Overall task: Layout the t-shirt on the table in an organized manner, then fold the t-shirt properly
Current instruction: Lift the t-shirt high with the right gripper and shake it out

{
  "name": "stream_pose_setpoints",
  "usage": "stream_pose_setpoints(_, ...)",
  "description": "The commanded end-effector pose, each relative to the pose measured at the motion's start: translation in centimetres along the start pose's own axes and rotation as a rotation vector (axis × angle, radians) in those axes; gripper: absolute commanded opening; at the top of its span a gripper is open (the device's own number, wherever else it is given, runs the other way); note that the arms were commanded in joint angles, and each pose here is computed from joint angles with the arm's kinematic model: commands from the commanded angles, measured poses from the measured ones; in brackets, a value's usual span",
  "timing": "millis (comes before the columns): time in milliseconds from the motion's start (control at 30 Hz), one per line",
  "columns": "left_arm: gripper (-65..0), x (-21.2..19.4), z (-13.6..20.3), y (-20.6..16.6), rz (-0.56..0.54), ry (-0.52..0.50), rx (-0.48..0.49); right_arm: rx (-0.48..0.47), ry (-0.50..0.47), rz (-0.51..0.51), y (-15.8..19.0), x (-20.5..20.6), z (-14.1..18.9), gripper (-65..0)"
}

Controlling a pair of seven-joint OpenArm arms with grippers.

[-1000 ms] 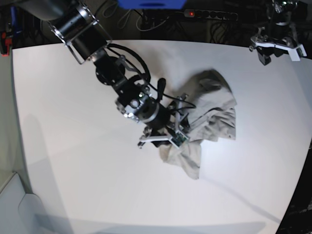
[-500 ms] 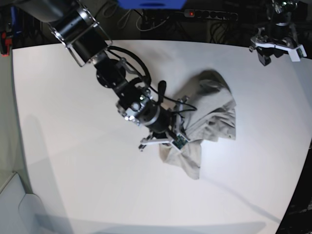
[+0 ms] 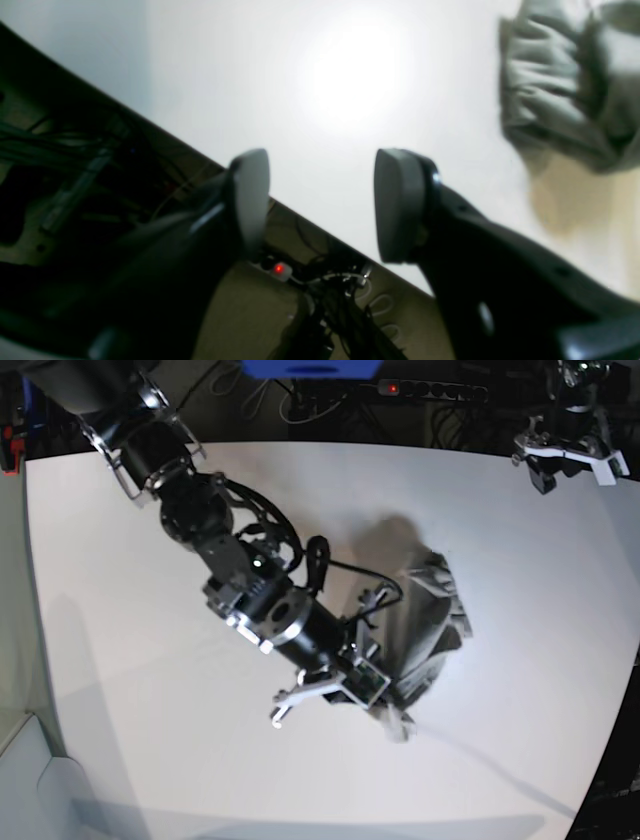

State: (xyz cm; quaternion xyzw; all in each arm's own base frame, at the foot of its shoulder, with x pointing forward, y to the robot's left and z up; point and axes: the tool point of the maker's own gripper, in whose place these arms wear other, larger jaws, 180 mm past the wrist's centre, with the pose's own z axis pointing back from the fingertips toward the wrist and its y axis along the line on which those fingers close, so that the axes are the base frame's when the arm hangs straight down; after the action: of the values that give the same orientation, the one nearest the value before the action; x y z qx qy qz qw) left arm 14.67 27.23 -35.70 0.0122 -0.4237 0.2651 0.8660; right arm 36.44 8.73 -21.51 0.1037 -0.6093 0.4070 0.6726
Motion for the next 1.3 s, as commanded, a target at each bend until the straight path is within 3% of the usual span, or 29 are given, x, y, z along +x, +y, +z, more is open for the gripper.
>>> stream_pose_setpoints(0, -32.5, 1.1, 0.3, -0.2, -0.009, -0.036, -0.008, -0.041, -0.092, 0.021, -1.6, 3.4, 0.8, -65.0)
stream_pose_setpoints(233, -32.5, 1.1, 0.2, -0.2, -0.014, -0.035, -0.011, -0.253, -0.292, 0.022, -8.9, 11.2, 5.4, -65.0)
stream_pose_setpoints(433, -32.5, 1.2, 0.2, -0.2, -0.014, -0.036, -0.01, -0.39, -0.364, 0.073, -14.6, 15.3, 7.2, -65.0)
stream_pose_setpoints(633, -32.5, 1.2, 0.2, -0.2, -0.016, -0.036, -0.012, -0.471, -0.425, 0.128, -17.8, 20.2, 8.8, -65.0)
stream_pose_setpoints(833, -32.5, 1.2, 0.2, -0.2, -0.016, -0.036, -0.012, -0.624, -0.508, 0.071, -23.2, 24.1, 12.8, -65.0)
stream_pose_setpoints(967, -32.5, 1.2, 0.2, -0.2, -0.016, -0.037, -0.012, -0.68, -0.548, 0.053, -25.1, 25.8, 14.7, -65.0)
stream_pose_setpoints(1267, -32.5, 1.6, 0.0, -0.5, -0.011, -0.05, -0.018, -0.736, -0.669, 0.121, -26.0, 31.1, 18.3, -65.0)
